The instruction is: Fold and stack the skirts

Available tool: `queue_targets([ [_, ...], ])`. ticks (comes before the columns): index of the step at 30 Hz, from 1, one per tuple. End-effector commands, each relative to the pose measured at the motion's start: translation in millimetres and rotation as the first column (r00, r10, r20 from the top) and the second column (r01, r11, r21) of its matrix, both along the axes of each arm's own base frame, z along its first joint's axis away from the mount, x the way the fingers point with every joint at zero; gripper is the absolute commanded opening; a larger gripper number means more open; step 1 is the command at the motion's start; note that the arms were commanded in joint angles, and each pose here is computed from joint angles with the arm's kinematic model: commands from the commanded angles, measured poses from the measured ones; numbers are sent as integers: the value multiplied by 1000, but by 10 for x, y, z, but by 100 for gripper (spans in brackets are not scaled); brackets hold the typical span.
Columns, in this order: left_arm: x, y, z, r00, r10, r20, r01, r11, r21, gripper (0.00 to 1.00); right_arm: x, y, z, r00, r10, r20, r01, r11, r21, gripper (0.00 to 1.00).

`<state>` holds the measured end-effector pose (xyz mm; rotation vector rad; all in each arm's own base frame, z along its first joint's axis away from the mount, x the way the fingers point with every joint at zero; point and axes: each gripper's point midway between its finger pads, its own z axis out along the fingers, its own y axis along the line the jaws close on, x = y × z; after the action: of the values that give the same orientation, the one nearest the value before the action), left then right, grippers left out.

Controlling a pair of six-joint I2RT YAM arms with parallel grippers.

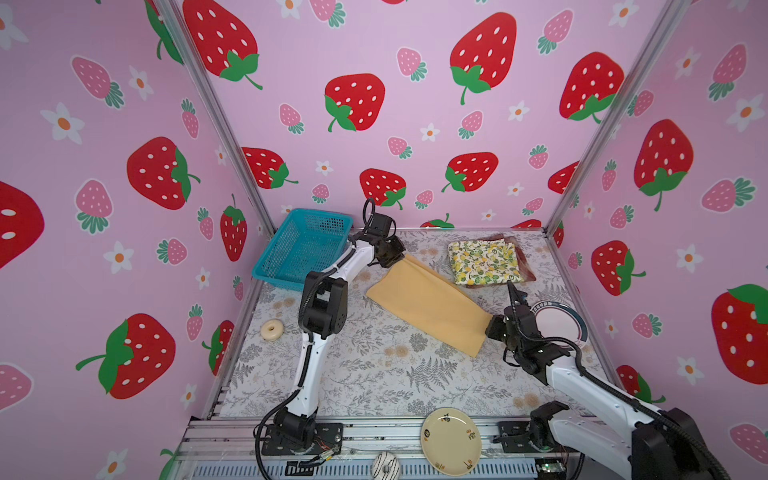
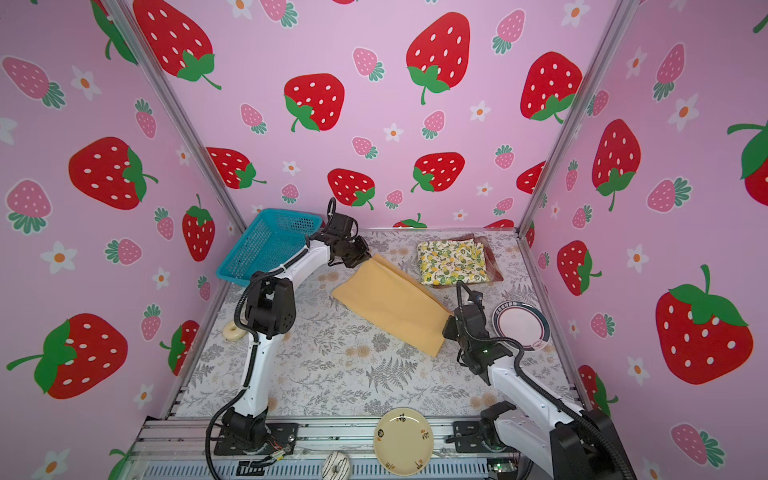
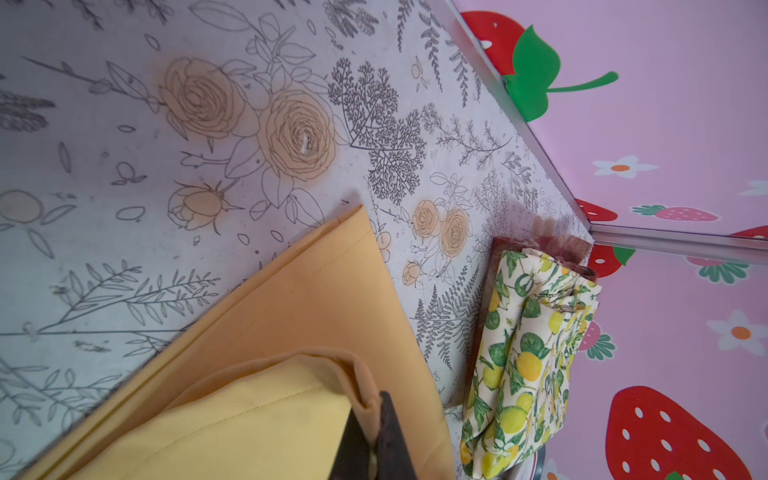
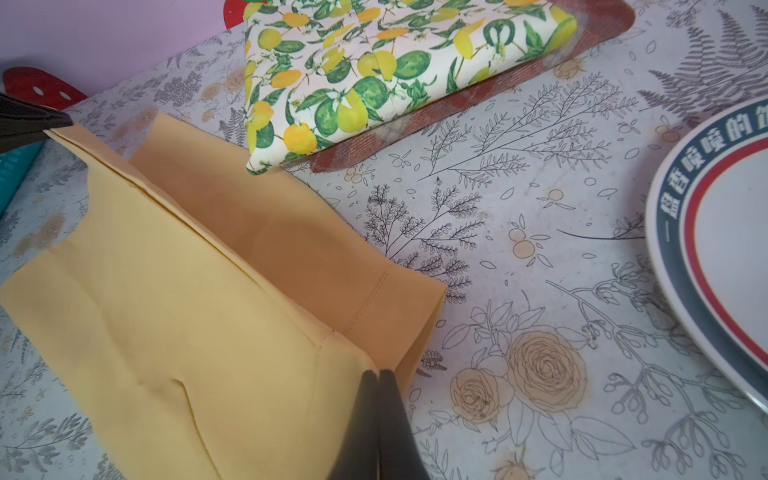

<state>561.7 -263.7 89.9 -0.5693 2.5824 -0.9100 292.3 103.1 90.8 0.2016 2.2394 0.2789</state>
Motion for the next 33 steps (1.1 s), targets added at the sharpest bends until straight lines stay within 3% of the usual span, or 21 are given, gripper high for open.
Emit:
queue_targets([
  [1,99,-29,98,1000,-6,30,7,1000,-9,0,91,-14,-17,1000,-3,4,3,1000,-6,0],
  [23,155,-165,-192,999,-42,-9,42,998,-56,0,443,-86,-264,998,-44,-45,43,999,-16,0],
  [27,157,-198,-160,998,-58,-4,58,996,-69,14,471,-141,-353,996,-64,-68,63,998,-23,0],
  [33,135,-225,-56,997,-80,9,80,993,-85,24,569,-161,-375,996,-63,-68,62,998,-24,0],
])
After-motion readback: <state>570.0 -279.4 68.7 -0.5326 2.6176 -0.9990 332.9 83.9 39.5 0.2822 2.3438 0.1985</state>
